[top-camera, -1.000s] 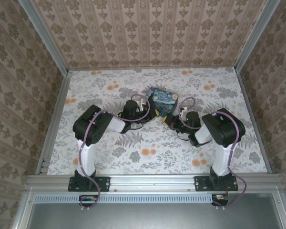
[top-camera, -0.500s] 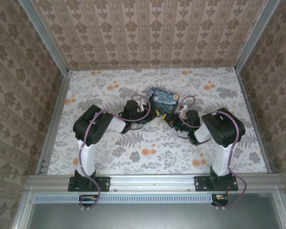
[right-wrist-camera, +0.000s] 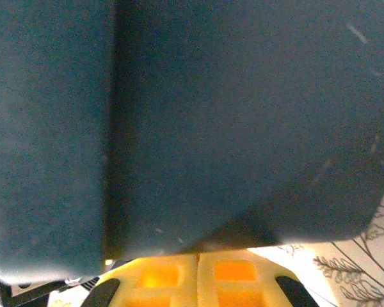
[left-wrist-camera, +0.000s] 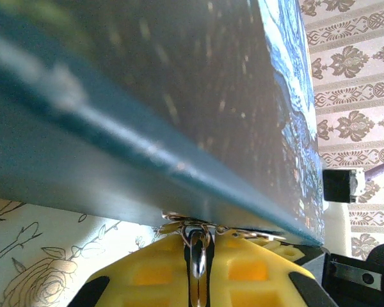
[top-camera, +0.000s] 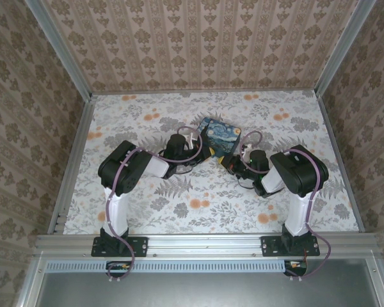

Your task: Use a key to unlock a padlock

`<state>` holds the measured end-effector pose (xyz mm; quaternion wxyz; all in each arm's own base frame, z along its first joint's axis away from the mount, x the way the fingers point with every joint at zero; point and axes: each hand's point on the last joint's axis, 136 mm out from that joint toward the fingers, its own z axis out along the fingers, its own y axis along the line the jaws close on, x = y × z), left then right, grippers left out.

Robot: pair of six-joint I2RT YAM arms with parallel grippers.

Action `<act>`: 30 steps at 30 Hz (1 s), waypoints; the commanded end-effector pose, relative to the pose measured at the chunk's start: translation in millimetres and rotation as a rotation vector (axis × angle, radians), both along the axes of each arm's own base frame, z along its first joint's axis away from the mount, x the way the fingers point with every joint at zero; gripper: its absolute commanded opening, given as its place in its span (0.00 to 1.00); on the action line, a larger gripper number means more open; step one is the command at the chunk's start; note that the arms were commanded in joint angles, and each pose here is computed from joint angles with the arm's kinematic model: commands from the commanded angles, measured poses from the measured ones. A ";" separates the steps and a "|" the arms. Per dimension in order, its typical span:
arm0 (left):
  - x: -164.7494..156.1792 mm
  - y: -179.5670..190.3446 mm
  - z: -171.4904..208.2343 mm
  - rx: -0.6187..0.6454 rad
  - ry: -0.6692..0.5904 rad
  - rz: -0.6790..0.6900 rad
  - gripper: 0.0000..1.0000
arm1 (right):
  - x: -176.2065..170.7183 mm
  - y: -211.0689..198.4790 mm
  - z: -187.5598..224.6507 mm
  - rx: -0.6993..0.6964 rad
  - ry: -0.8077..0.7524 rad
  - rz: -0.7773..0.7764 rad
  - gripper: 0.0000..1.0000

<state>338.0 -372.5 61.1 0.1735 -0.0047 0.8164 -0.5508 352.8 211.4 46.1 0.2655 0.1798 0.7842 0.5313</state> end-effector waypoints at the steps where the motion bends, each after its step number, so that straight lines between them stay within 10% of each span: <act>1: -11.1 -2.1 -5.2 0.014 0.084 -0.025 0.00 | -3.0 -0.9 -8.2 -0.018 0.013 -0.006 0.00; 30: -16.0 -7.6 1.8 -0.010 0.101 -0.035 0.00 | 18.9 3.4 5.8 -0.016 -0.047 -0.031 0.00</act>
